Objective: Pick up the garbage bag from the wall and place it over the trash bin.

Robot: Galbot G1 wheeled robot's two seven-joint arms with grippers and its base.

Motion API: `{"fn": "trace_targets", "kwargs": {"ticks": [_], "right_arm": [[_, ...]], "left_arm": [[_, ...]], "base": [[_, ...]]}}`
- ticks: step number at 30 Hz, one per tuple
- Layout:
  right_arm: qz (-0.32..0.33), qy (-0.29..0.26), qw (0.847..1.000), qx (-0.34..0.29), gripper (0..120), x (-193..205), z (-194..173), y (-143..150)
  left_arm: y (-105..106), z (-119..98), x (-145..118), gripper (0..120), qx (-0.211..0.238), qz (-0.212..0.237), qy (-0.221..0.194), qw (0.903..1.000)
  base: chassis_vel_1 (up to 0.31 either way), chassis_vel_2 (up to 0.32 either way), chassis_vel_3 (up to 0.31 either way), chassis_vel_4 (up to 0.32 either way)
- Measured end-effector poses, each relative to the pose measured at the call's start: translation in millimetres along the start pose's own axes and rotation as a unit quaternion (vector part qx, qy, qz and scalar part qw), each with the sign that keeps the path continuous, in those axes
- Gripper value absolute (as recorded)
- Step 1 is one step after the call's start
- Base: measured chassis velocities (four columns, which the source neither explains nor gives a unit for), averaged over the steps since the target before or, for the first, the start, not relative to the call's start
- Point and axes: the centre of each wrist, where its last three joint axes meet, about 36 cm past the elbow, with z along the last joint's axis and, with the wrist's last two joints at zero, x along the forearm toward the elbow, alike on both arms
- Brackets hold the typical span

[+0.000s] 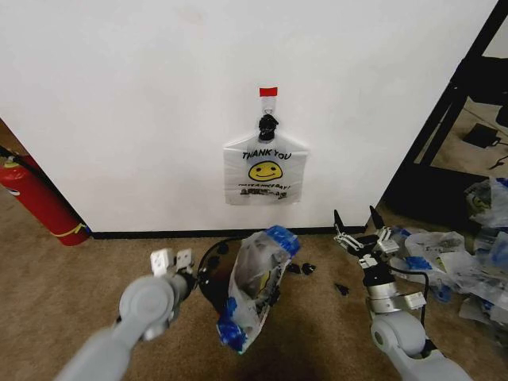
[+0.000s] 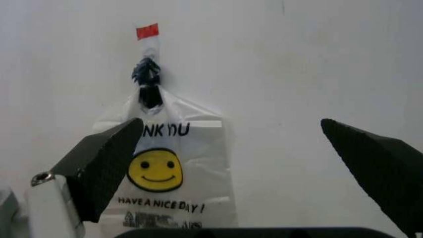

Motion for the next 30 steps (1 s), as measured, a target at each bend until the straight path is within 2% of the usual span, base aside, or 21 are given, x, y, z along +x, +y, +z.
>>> {"fn": "trace_targets", "kwargs": {"ticks": [2,5,11,15,21,24,28,30], "right_arm": [[-0.003,0.0,1.0,-0.001,100,-0.2,1.1,2.7],[-0.006,0.001,1.0,-0.001,100,0.1,1.6,4.0],[-0.013,0.005,1.0,0.002,100,3.9,2.0,5.8],[-0.016,0.005,1.0,0.003,100,4.8,-0.2,6.2],[-0.022,0.002,1.0,0.006,100,5.0,-6.6,4.7],[-0.023,-0.001,1.0,0.005,100,4.3,-9.4,6.0],[-0.023,-0.001,1.0,0.005,100,5.4,-9.1,7.2],[-0.024,0.0,1.0,0.006,100,6.3,-8.3,7.3]], "left_arm": [[-2.8,8.2,-2.3,0,0.025,-0.01,-0.017,0.9995],[-4.2,13.7,-4.9,0,0.036,-0.02,-0.033,0.9986],[-9.0,38.7,-13.6,0,0.018,-0.056,-0.088,0.9944],[-12.0,46.1,-16.9,0,0.016,-0.067,-0.102,0.9925],[-19.5,53.3,-15.3,0,0.04,-0.064,-0.091,0.993],[-26.5,53.7,-16.6,0,0.066,-0.071,-0.063,0.9933],[-26.8,55.6,-18.3,0,0.065,-0.078,-0.055,0.9933],[-26.4,59.0,-17.6,8,0.06,-0.08,-0.053,0.9936]], "base": [[0.0,0.0,0.0,0.0],[0.0,0.0,0.0,0.0],[0.0,0.0,0.0,0.0],[0.0,0.0,0.0,0.0],[0.0,0.0,0.0,0.0],[0.0,0.0,0.0,0.0],[0.0,0.0,0.0,0.0],[0.0,0.0,0.0,0.0]]}}
